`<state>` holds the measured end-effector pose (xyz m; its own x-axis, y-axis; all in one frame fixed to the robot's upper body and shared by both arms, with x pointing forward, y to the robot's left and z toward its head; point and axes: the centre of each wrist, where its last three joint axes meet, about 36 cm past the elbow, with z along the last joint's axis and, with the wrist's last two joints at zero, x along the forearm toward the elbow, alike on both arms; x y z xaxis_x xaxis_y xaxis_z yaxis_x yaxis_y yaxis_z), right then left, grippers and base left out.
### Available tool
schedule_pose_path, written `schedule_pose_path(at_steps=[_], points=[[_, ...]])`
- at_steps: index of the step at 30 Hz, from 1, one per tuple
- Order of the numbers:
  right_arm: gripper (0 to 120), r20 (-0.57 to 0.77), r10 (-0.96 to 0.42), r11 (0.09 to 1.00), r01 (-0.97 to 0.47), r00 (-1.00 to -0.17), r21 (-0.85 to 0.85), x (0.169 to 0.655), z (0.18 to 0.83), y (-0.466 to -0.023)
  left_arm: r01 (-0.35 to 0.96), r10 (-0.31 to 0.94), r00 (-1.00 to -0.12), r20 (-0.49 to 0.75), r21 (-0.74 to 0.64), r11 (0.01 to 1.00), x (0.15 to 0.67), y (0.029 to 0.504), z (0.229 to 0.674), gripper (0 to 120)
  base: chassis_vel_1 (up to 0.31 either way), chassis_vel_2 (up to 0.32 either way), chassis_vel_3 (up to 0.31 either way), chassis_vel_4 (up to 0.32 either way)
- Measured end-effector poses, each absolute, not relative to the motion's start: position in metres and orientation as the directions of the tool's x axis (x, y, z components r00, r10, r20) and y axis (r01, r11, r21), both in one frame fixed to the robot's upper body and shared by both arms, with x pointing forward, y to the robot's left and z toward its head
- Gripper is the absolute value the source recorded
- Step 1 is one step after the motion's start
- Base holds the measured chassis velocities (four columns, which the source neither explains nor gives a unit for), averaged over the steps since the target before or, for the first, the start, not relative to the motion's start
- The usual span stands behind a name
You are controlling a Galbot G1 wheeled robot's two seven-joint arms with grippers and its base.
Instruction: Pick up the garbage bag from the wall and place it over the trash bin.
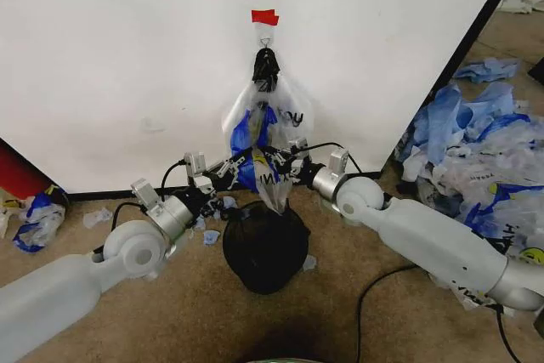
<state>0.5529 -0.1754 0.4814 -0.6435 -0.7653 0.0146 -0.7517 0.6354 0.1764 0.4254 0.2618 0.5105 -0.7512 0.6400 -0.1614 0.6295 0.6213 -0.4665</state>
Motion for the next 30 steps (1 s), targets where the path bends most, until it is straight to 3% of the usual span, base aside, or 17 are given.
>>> schedule_pose_path(at_steps=[9, 19, 26, 30], points=[[0, -0.169, -0.808, 0.519, -0.818, -0.565, 0.249, 0.547, 0.499, -0.191, 0.610, 0.610, -0.774, -0.169, -0.457, 0.648, 0.424, 0.273, 0.515, 0, 0.000, 0.000, 0.000, 0.000], [0, -0.358, -0.764, 0.417, -0.834, -0.537, 0.363, 0.530, 0.492, -0.236, 0.583, 0.575, -0.800, -0.172, -0.453, 0.675, 0.412, 0.289, 0.518, 0, 0.000, 0.000, 0.000, 0.000], [0, -0.490, -0.754, 0.295, -0.893, -0.436, 0.340, 0.513, 0.492, -0.267, 0.579, 0.566, -0.805, -0.177, -0.447, 0.682, 0.398, 0.295, 0.524, 0, 0.000, 0.000, 0.000, 0.000], [0, -0.519, -0.749, 0.279, -0.907, -0.411, 0.316, 0.505, 0.495, -0.278, 0.581, 0.563, -0.805, -0.188, -0.444, 0.682, 0.392, 0.295, 0.528, 0, 0.000, 0.000, 0.000, 0.000]])
